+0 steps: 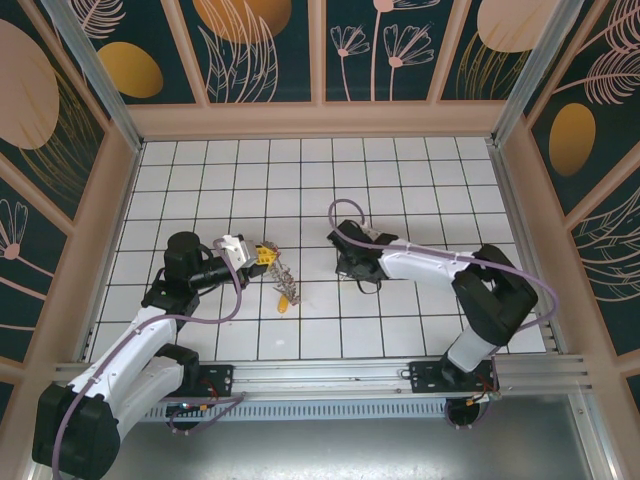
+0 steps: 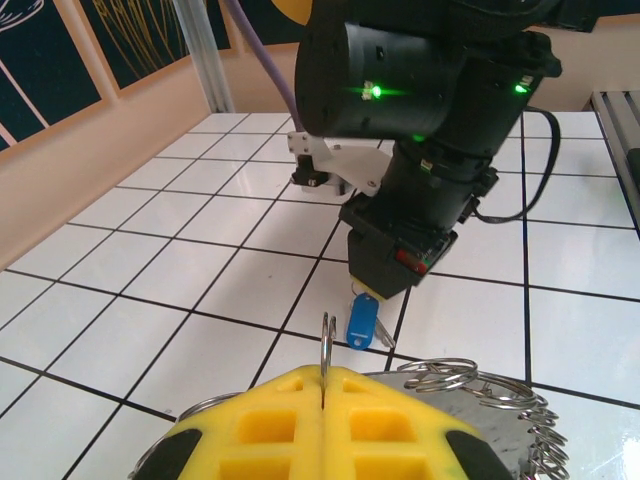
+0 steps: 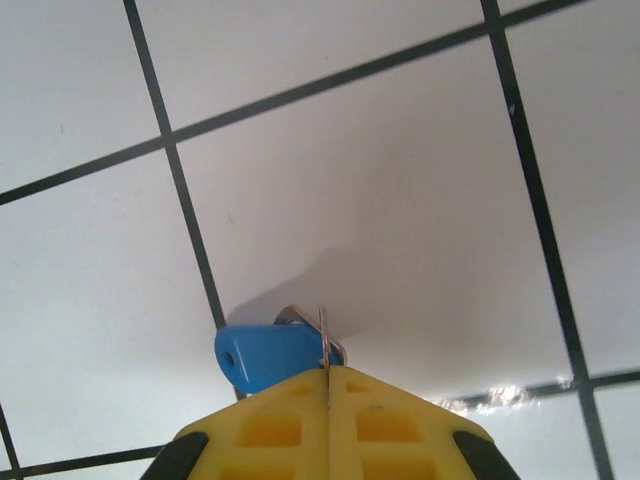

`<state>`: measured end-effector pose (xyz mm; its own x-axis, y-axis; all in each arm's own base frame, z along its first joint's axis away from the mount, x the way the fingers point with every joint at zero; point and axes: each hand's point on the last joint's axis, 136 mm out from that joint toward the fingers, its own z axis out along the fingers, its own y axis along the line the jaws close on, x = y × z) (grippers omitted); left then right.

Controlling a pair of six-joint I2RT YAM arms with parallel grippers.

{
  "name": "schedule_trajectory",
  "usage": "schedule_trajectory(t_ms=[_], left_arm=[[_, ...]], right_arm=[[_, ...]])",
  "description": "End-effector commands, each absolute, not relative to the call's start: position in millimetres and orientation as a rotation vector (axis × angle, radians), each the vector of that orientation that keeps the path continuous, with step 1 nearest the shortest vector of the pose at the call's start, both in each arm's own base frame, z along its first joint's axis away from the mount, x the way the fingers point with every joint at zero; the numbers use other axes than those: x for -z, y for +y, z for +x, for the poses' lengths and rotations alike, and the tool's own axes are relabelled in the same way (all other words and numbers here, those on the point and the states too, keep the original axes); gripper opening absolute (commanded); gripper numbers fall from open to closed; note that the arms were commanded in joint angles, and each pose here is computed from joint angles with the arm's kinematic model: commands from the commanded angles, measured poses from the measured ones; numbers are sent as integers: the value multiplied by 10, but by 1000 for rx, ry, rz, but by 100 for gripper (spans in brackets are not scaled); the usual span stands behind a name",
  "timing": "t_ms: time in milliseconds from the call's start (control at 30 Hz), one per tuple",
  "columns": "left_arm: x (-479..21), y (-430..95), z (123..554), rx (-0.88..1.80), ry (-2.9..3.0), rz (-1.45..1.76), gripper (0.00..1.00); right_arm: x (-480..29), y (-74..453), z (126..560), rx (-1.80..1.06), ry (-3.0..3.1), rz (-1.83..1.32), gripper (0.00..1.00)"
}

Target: Put the keys on the keyring

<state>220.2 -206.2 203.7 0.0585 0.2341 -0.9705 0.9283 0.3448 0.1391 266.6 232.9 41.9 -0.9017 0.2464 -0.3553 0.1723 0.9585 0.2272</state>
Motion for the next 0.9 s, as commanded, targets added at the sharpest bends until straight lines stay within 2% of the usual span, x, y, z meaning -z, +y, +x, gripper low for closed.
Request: schedule_trajectory(t_ms=[0, 333, 533, 833, 867], left_arm=[[-2193, -2102, 2187, 750, 1372, 1153, 0], [-2195, -2097, 2183, 744, 1371, 1150, 0], [-2191, -2094, 2176, 745, 1371, 1148, 0], [-2170, -2100, 2192, 751, 1382, 1146, 0], [-2172, -2100, 2189, 752, 1382, 1147, 0]], right_arm=[[-412, 2495, 2719, -430, 2726, 39, 0], [-569, 2390, 2798, -444, 2598, -440, 0], [-302, 2082, 2773, -447, 2687, -456, 0], [-298, 1908, 2893, -487, 2711, -352, 0], [-302, 1884, 2903, -489, 2713, -343, 3]])
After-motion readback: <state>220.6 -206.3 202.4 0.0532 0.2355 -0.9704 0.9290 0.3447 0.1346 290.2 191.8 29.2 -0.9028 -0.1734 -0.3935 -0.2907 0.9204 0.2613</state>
